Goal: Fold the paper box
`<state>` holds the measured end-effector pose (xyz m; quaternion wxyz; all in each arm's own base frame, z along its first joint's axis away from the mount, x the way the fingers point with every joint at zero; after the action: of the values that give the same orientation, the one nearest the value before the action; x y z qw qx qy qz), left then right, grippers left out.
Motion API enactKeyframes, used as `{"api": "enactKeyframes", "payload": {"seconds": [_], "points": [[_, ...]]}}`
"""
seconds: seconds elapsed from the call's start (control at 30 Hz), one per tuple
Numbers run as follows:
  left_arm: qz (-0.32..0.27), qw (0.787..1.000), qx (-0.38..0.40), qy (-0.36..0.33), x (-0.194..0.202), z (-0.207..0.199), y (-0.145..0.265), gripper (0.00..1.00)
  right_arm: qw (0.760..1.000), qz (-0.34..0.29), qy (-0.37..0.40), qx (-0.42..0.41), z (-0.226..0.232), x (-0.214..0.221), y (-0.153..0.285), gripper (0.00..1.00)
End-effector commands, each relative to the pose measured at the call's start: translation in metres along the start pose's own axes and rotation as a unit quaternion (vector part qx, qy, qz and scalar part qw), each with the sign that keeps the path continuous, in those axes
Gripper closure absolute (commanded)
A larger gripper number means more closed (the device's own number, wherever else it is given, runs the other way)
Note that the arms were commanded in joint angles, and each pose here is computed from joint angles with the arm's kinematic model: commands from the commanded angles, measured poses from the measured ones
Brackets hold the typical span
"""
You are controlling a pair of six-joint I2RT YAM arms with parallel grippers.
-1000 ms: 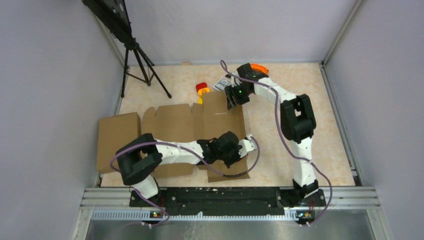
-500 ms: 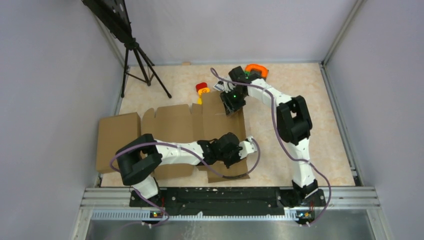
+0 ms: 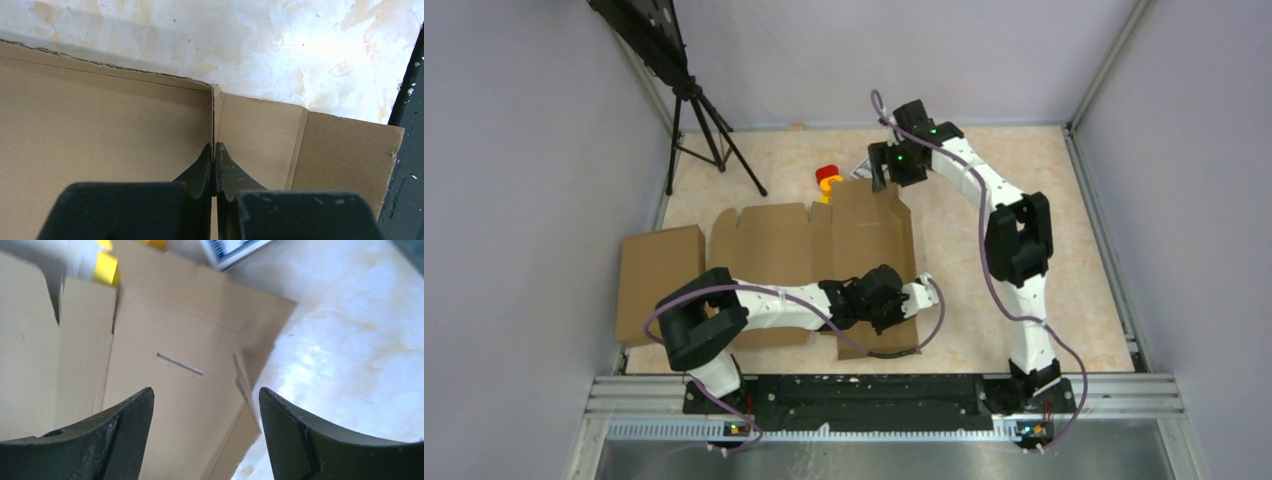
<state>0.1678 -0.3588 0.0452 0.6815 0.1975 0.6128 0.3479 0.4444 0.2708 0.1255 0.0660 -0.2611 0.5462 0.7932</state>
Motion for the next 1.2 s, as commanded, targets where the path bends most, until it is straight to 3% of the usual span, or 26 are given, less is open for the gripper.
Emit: {"api": "enactKeyframes", "payload": {"seconds": [0.0,0.2,0.5,0.7,0.87,0.97,1.17], "points": [[-0.017,1.0,-0.014,-0.004,-0.008,0.006,0.001,1.0,0.988,-0.094,-0.125,0.012,-0.024,-0.05,0.039,0.23],[-0.025,0.999,-0.021,-0.008,-0.01,0.008,0.004,1.0,0.956,-0.097,-0.259,0.101,-0.059,-0.025,0.041,0.23],[-0.037,0.999,-0.016,-0.01,-0.013,0.005,0.004,1.0,0.895,-0.128,-0.416,0.103,-0.071,0.004,0.036,0.3],[-0.035,0.999,-0.015,-0.014,-0.009,0.005,0.001,1.0,0.919,-0.081,-0.383,0.056,-0.052,0.003,0.012,0.35],[-0.035,0.999,-0.016,-0.015,-0.009,0.005,-0.001,1.0,0.937,-0.04,-0.34,0.073,-0.049,0.024,0.001,0.35],[-0.04,0.999,-0.015,-0.016,-0.011,0.005,-0.001,1.0,0.937,-0.02,-0.339,0.085,-0.051,0.04,-0.004,0.35],[-0.043,0.999,-0.013,-0.018,-0.012,0.004,0.0,1.0,0.934,-0.041,-0.348,0.065,-0.046,0.039,-0.001,0.35]]}}
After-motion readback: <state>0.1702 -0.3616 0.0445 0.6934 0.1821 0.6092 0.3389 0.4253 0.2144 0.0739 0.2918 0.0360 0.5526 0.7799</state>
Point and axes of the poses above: each gripper's point midway between its finger pads, its own y axis back along the fingers, its own z axis along the line the jaws close on, x = y × z, the point moved 1 cm from there along y, back along the fingers, and after that the axes turned 7 degrees about -y, right-handed, at the moved point
